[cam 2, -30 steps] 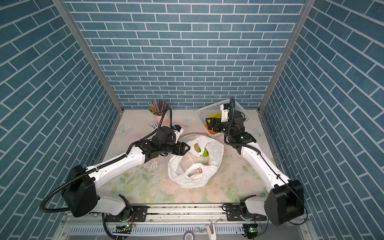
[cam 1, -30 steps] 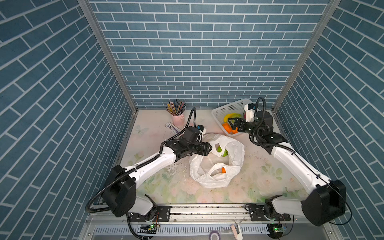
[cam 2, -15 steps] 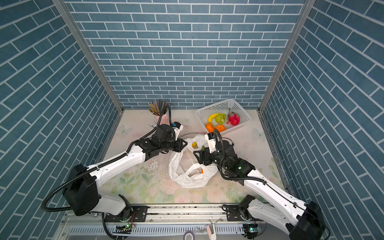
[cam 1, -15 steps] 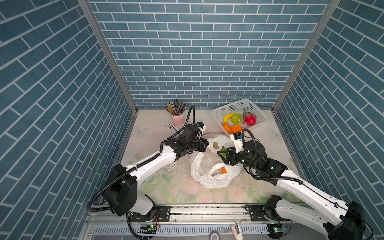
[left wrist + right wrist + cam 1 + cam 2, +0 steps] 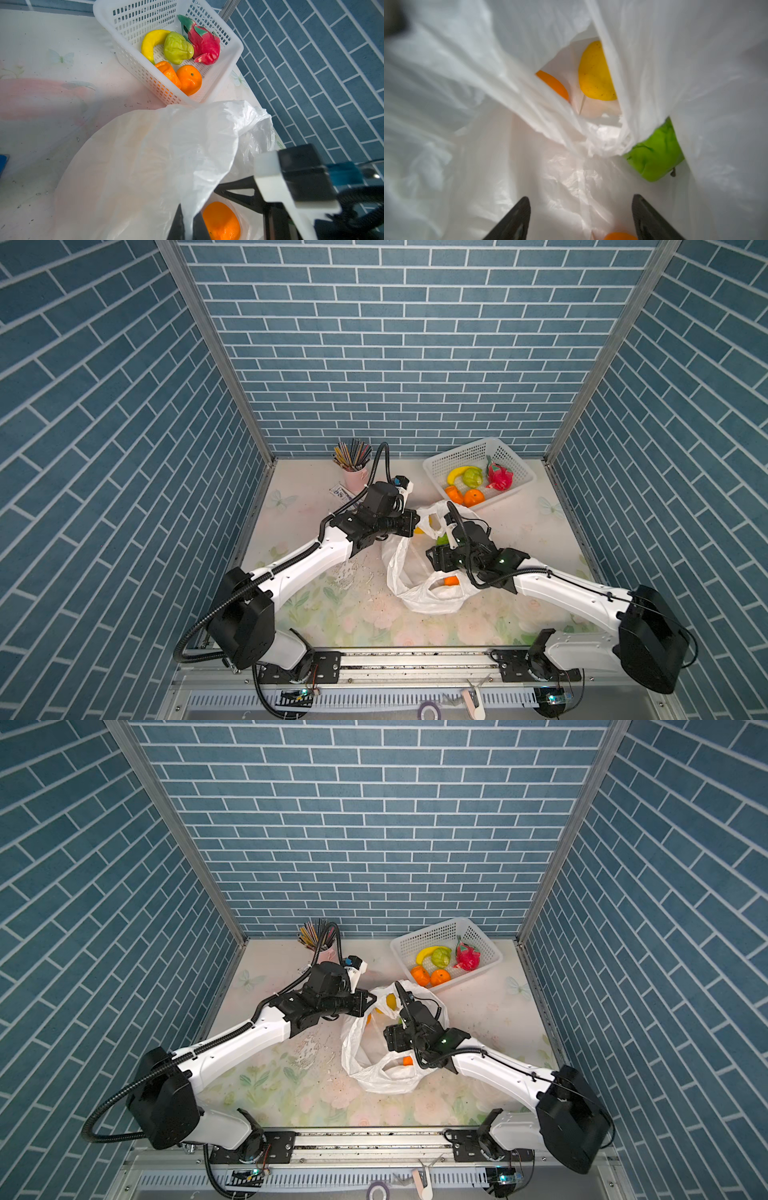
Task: Untie the knot of the plastic bag and take out the fruit
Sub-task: Pick up the fruit from the plastic bag.
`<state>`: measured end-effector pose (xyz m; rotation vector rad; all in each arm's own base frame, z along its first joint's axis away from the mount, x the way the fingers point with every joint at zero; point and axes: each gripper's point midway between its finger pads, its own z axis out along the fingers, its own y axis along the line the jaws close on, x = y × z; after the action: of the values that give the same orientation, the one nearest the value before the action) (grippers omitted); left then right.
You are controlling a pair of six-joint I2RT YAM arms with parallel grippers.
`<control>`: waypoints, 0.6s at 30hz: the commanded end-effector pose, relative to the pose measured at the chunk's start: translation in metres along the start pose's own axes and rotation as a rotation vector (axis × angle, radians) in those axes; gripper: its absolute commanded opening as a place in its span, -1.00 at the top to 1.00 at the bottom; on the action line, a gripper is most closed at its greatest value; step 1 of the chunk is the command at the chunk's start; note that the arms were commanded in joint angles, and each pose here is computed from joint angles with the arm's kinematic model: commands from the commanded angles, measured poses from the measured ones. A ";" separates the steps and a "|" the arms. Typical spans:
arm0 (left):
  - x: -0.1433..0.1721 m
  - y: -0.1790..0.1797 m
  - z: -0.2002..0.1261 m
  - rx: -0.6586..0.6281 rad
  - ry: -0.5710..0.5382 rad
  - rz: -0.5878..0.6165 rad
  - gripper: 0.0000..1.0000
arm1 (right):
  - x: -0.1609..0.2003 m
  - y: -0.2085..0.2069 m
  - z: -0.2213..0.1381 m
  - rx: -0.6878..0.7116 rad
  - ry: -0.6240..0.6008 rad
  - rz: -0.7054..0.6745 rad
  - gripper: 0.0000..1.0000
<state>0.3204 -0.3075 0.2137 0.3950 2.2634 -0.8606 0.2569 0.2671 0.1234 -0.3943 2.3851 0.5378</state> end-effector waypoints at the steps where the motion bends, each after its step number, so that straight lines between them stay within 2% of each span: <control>1: -0.012 -0.005 -0.011 0.010 -0.049 0.000 0.82 | -0.012 -0.024 0.009 0.171 -0.021 0.005 -0.63; 4: -0.011 -0.005 -0.013 0.013 -0.052 -0.002 0.82 | -0.011 -0.030 0.024 0.207 0.008 -0.039 -0.67; 12: -0.002 0.001 -0.014 0.002 -0.039 -0.010 0.82 | -0.019 -0.064 0.055 0.349 0.027 -0.025 -0.80; 18: 0.007 0.006 -0.015 -0.006 -0.024 -0.014 0.81 | -0.009 -0.076 0.085 0.351 0.079 -0.003 -0.78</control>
<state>0.3115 -0.2988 0.2109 0.3820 2.2619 -0.8620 0.3349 0.2461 0.0613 -0.2738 2.4666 0.1264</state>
